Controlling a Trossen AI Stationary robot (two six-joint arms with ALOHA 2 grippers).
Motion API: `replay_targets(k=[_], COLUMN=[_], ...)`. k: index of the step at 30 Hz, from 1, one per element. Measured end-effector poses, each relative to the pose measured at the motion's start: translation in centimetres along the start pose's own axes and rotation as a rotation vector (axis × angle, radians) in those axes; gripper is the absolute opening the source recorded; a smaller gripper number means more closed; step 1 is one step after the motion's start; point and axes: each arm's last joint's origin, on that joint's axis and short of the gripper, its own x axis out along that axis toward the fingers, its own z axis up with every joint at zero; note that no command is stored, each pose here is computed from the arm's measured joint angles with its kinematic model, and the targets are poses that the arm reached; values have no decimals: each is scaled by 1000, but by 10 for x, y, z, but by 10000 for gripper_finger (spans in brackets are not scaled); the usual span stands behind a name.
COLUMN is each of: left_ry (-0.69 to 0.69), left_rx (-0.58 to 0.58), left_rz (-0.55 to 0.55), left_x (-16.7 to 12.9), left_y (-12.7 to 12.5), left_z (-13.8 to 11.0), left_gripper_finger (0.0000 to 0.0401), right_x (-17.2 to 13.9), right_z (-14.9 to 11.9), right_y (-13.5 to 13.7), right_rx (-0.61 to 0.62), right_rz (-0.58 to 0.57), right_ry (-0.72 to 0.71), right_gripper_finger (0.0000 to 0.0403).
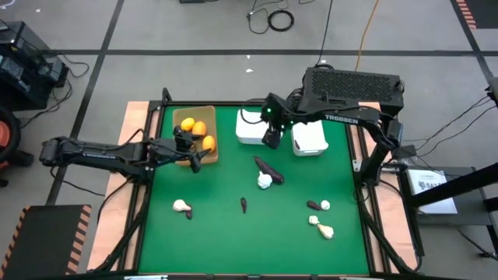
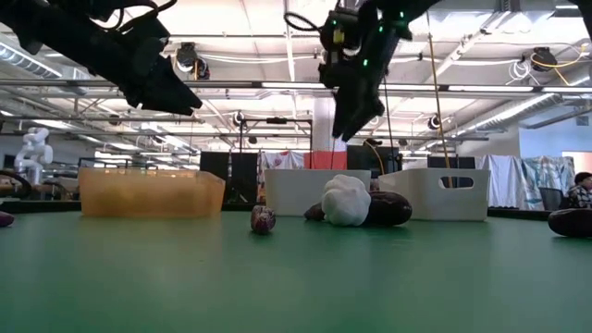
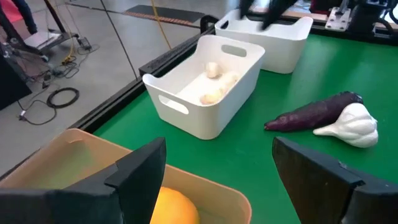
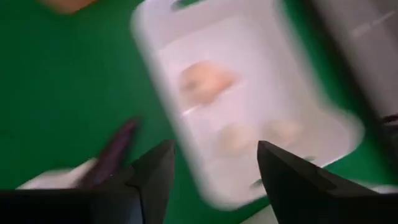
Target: Sort produce into baskets
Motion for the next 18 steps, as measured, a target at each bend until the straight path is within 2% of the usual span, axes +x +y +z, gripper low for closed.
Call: replay_targets(k=[3, 6, 11, 15, 18], left_ry=[0, -48, -99, -103, -103], left_rx=[8, 20, 34, 62, 89], left_rz=[-4, 8, -29, -30, -42], left_x=[2, 4, 3, 3, 3], left_y=[-1, -1, -2, -2, -3], left_z=[0, 5, 10, 11, 11], left_gripper_finger=[301, 301, 301, 301, 301], right_x=[-7, -11, -19, -26, -33], right_z=[-8, -22, -45, -62, -78], right_y=[19, 43, 85, 120, 146], right_rx=[11, -28, -105, -118, -122], right_rz=[129, 198, 213, 219, 164], right_ry=[106, 218, 348, 386, 380], right_gripper_finger=[218, 215, 215, 215, 215])
